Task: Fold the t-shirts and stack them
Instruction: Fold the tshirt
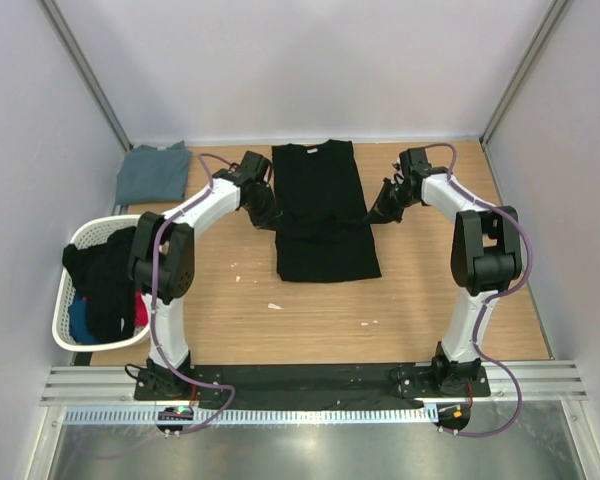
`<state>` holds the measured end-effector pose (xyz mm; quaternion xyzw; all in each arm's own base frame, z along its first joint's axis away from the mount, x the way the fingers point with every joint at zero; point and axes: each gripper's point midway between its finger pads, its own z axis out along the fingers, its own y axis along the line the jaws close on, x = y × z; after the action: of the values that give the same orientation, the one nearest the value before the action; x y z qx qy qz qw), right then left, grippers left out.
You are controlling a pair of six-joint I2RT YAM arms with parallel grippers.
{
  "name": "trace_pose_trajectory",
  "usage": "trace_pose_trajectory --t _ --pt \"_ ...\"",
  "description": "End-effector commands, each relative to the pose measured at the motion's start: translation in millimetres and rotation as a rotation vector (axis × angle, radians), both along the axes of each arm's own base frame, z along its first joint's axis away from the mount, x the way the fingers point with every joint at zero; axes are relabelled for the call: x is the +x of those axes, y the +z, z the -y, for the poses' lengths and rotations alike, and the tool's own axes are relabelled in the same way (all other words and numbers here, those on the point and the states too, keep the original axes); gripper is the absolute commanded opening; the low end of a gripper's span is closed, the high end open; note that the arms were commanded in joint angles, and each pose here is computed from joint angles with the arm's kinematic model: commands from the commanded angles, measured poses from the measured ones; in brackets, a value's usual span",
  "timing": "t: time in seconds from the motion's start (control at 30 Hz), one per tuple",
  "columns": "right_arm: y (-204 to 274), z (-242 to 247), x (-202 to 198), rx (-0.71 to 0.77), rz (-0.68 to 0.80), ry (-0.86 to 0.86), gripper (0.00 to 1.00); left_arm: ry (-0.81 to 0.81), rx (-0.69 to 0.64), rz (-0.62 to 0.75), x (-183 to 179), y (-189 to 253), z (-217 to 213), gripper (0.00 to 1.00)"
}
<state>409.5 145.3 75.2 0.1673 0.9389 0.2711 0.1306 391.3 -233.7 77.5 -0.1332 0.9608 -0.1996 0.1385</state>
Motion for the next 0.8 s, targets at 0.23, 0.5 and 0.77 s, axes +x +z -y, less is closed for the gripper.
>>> trace_pose_trajectory --t 0.23,0.5,0.77 --pt "14.2 3.4 39.0 0.006 0.105 0.006 0.01 -0.008 -0.002 0.062 26.4 1.0 -1.1 0.00" --pt "2.2 6.9 44.2 -0.019 0.093 0.009 0.01 -0.023 0.016 0.079 40.1 -0.3 -0.3 0.00" --pt "36.3 2.0 65.9 -0.001 0.160 0.016 0.50 -0.024 0.042 0.157 64.1 38.9 -9.3 0.53"
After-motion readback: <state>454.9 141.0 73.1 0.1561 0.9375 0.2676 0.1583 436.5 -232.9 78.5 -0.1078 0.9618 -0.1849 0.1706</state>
